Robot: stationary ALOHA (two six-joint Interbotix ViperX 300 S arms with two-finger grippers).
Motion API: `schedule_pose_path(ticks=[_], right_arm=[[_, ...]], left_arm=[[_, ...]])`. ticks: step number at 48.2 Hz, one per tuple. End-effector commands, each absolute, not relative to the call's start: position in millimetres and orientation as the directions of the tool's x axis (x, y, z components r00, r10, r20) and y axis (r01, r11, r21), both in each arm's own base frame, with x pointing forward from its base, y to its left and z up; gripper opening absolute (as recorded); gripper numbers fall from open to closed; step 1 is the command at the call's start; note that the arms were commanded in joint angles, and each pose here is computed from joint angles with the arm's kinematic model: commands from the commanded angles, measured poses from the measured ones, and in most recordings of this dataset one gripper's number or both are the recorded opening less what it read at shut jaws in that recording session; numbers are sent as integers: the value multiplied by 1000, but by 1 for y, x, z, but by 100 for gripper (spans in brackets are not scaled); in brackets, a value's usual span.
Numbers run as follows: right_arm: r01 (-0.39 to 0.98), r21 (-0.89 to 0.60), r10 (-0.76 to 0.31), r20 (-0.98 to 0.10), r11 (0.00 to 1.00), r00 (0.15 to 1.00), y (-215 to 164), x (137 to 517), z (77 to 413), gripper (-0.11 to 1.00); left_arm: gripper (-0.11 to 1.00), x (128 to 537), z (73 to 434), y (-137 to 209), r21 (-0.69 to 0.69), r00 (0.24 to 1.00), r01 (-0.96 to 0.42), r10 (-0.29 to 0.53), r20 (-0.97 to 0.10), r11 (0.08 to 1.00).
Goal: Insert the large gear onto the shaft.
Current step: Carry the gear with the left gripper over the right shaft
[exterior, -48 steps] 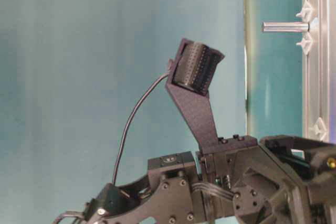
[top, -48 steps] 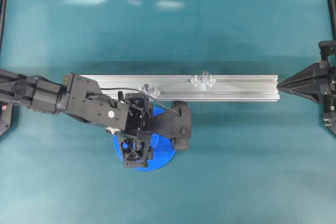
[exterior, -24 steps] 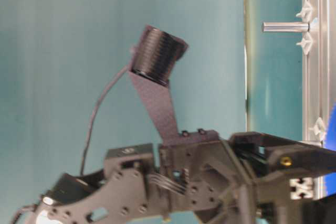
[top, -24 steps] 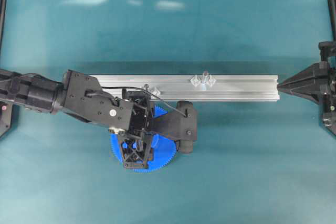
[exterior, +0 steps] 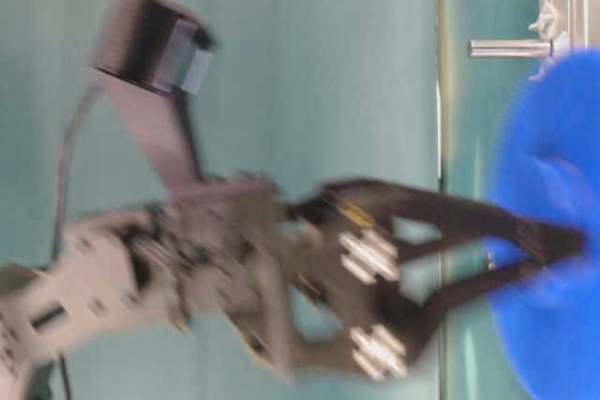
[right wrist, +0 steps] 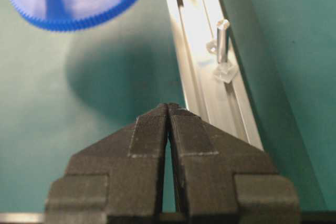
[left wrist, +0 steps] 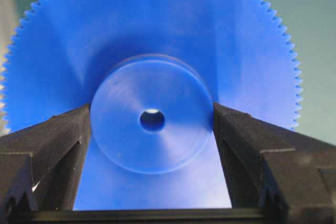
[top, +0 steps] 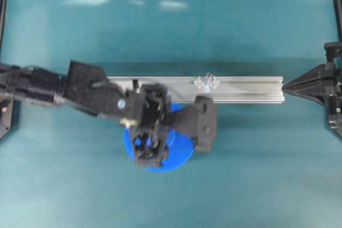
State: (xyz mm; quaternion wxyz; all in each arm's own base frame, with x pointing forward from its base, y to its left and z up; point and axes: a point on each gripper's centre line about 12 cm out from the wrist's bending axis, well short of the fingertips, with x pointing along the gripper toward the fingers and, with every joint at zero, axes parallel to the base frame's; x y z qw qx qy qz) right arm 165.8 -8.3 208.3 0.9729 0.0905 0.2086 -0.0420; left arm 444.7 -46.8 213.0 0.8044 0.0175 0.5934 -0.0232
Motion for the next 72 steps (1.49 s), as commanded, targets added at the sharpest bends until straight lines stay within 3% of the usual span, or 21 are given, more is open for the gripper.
schedule_pose_path(ticks=[1,25,58,72], right_arm=[[122,168,-46,-398,978,916,-9,168,213,8],[119,169,-46,-384,978,922,-9,167,215,8],[119,169,-46,-383,978,923,-9,167,215,8],[118,170,-46,-376,978,926,-9,166,217,8]], left_arm=[[76,450,257,-33,7,398,48,-13,-917,999],[76,470,299,17,76,496,66,34,-868,995],[76,510,292,49,121,519,72,66,-852,990],[76,519,267,53,114,479,71,66,-875,991]])
